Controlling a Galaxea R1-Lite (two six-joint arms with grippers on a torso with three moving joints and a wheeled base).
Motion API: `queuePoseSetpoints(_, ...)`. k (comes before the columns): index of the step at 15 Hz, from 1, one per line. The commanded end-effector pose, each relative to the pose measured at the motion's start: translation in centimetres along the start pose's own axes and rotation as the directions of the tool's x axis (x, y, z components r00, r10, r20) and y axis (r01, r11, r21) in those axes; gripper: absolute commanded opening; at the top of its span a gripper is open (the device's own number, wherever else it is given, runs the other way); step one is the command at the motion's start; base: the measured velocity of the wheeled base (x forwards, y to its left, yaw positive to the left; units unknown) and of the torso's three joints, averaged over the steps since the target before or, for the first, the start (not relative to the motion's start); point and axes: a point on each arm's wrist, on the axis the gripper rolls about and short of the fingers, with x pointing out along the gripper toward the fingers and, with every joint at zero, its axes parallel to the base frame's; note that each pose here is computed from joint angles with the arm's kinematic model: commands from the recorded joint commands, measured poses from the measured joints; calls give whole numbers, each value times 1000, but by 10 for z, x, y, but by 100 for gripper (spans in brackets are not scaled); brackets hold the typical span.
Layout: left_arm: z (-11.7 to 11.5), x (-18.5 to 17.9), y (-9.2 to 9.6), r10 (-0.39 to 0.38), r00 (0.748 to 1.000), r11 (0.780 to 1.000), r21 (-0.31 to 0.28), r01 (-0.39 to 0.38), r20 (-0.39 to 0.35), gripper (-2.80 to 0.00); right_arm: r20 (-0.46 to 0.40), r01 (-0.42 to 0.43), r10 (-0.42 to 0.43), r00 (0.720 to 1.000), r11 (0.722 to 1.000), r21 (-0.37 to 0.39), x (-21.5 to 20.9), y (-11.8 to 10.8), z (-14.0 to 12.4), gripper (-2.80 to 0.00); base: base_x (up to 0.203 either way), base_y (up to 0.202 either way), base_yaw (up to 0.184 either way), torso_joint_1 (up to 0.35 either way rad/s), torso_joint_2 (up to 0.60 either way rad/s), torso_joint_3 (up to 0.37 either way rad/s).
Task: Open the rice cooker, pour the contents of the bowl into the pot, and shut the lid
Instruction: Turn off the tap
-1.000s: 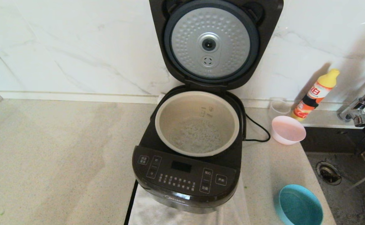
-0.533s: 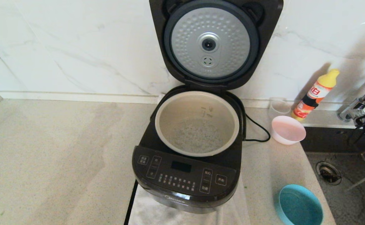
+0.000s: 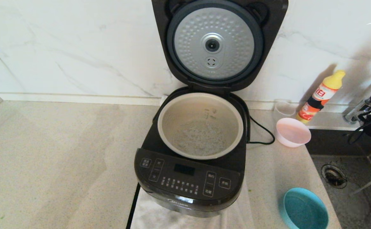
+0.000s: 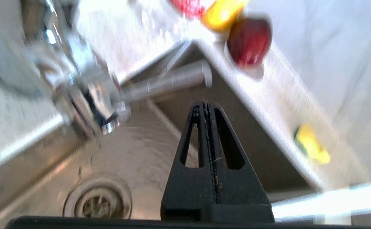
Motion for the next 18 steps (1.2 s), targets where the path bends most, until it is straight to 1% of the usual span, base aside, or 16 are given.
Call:
queuePoseSetpoints(1,0,0,0,0,1000,1000,0,0,-2,-280,37,12,-12,999,1000,-2,6,4,2,-280,0,0,0,0,0,0)
queuePoseSetpoints(2,0,0,0,0,1000,1000,0,0,-3,-280,48,16,-16,999,1000,3,7,5,5,-280,0,0,0,0,0,0)
queuePoseSetpoints(4,0,0,0,0,1000,1000,0,0,-2,-280,48,43,-43,998,999,-11,12,9,4,-280,0,0,0,0,0,0)
queuePoseSetpoints(6,0,0,0,0,1000,1000,0,0,-3,-280,50,48,-47,998,999,-14,16,12,2,-280,0,0,0,0,0,0)
queuePoseSetpoints(8,0,0,0,0,1000,1000,0,0,-3,-280,43,46,-45,998,999,-22,18,15,-3,-280,0,0,0,0,0,0)
queuePoseSetpoints(12,0,0,0,0,1000,1000,0,0,-3,-280,70,27,-26,997,1000,-5,15,27,4,-280,0,0,0,0,0,0)
queuePoseSetpoints(16,0,0,0,0,1000,1000,0,0,-3,-280,85,13,-14,996,1000,4,11,34,8,-280,0,0,0,0,0,0)
queuePoseSetpoints(18,0,0,0,0,1000,1000,0,0,-3,-280,83,11,-11,996,1000,-5,8,35,7,-280,0,0,0,0,0,0)
